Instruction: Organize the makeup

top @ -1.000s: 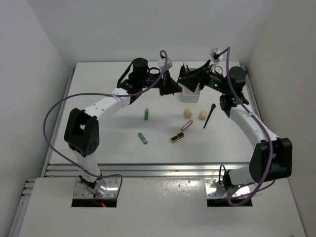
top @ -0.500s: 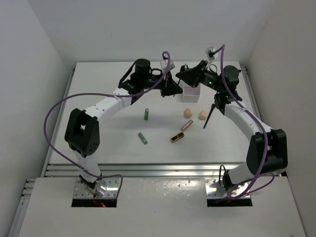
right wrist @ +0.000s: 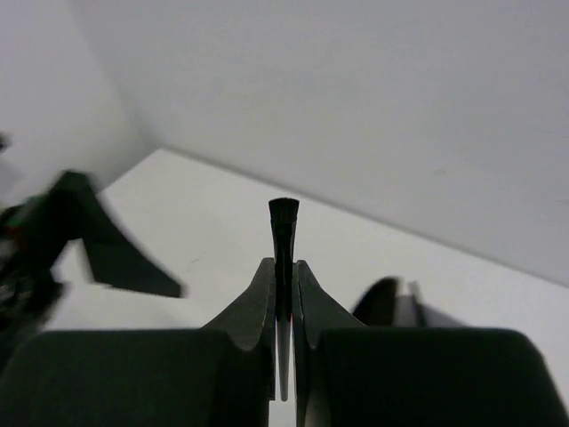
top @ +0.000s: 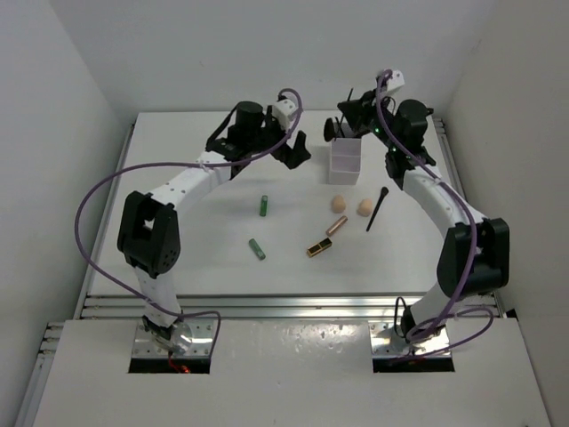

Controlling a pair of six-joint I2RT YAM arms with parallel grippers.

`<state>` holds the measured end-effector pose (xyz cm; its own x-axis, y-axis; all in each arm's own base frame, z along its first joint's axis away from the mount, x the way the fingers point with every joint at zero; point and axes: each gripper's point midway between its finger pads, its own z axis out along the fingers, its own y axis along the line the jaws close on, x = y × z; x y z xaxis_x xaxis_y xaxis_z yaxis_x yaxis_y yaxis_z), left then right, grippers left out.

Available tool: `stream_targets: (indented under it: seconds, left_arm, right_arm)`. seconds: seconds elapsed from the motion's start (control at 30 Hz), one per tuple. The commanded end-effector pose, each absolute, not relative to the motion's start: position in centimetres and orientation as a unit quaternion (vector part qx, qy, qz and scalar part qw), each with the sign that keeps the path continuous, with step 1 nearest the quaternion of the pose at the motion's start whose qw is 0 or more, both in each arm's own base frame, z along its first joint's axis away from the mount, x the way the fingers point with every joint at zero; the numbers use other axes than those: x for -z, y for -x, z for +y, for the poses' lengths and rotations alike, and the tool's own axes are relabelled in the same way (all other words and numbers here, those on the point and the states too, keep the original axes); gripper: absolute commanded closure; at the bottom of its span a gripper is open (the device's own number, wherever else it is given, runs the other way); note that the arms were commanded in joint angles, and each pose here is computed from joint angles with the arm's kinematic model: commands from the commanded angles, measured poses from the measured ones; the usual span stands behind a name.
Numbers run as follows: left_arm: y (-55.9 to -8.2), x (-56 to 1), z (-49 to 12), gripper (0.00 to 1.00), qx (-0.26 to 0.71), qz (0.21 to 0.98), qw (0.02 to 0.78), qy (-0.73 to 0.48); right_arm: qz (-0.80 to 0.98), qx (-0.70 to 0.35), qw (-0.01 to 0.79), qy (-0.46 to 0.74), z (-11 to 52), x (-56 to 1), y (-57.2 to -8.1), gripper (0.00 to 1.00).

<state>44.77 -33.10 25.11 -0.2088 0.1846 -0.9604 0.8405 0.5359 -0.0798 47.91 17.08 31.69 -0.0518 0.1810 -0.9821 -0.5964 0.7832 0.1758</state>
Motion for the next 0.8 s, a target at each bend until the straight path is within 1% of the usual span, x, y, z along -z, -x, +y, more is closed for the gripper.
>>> stream_targets:
  seconds: [0.0, 0.03, 0.07, 0.1, 0.17, 0.23, 0.27, 0.3, 0.37, 0.4, 0.43, 0.57, 0.7, 0.73, 0.77]
  left_arm:
    - [-49.3, -24.9, -26.4, 0.01, 0.176, 0.747, 0.558, -0.316]
    - [-49.3, -24.6, -25.9, 0.01, 0.157, 0.745, 0.559, -0.328]
    - [-49.4, -23.3, -24.6, 0.01, 0.136, 0.756, 0.553, -0.324]
    - [-49.3, -23.4, -23.7, 0.01, 0.126, 0.756, 0.555, -0.324]
    - [-48.9, -22.1, -22.7, 0.01, 0.112, 0.766, 0.543, -0.326]
    - [-48.8, -21.1, -21.8, 0.01, 0.101, 0.777, 0.530, -0.325]
    - [-49.1, -21.1, -21.2, 0.01, 0.094, 0.779, 0.531, -0.319]
    - [-49.0, -20.9, -21.0, 0.01, 0.090, 0.784, 0.526, -0.317]
    - [-49.1, -20.6, -20.3, 0.01, 0.086, 0.791, 0.521, -0.308]
    - [-49.1, -20.6, -20.3, 0.01, 0.086, 0.791, 0.521, -0.308]
    - [-48.8, -20.8, -20.2, 0.01, 0.086, 0.792, 0.519, -0.308]
    - [-48.4, -20.0, -19.1, 0.01, 0.071, 0.803, 0.507, -0.305]
    - [-48.1, -19.0, -17.7, 0.01, 0.062, 0.813, 0.498, -0.296]
    - [-48.1, -19.4, -17.7, 0.01, 0.062, 0.811, 0.501, -0.295]
    - [-48.1, -19.4, -17.7, 0.01, 0.062, 0.811, 0.501, -0.295]
  right_arm:
    - [0.664, -0.131, 0.726, 0.119, 11.6, -32.5, -53.4, 1.00]
    - [0.651, -0.118, 0.740, 0.121, 11.3, -34.2, -54.2, 1.00]
    - [0.662, -0.106, 0.733, 0.110, 10.6, -32.5, -55.5, 1.00]
    - [0.669, -0.104, 0.728, 0.107, 10.3, -31.2, -56.5, 1.00]
    - [0.670, -0.101, 0.728, 0.103, 9.9, -30.5, -58.0, 1.00]
    - [0.677, -0.091, 0.724, 0.098, 9.6, -28.4, -59.4, 1.00]
    - [0.675, -0.086, 0.727, 0.093, 9.3, -28.3, -59.9, 1.00]
    - [0.681, -0.085, 0.721, 0.092, 9.3, -26.6, -60.8, 1.00]
    - [0.671, -0.079, 0.732, 0.091, 9.0, -26.6, -61.6, 1.00]
    - [0.676, -0.076, 0.727, 0.090, 9.1, -25.2, -62.2, 1.00]
    - [0.665, -0.069, 0.738, 0.088, 8.6, -25.0, -62.8, 1.00]
    - [0.665, -0.076, 0.739, 0.077, 8.7, -23.2, -63.8, 1.00]
    - [0.659, -0.106, 0.741, 0.069, 9.5, -22.7, -63.4, 1.00]
    - [0.658, -0.112, 0.742, 0.064, 9.5, -22.8, -63.3, 1.00]
    - [0.647, -0.123, 0.751, 0.059, 9.6, -24.2, -63.0, 1.00]
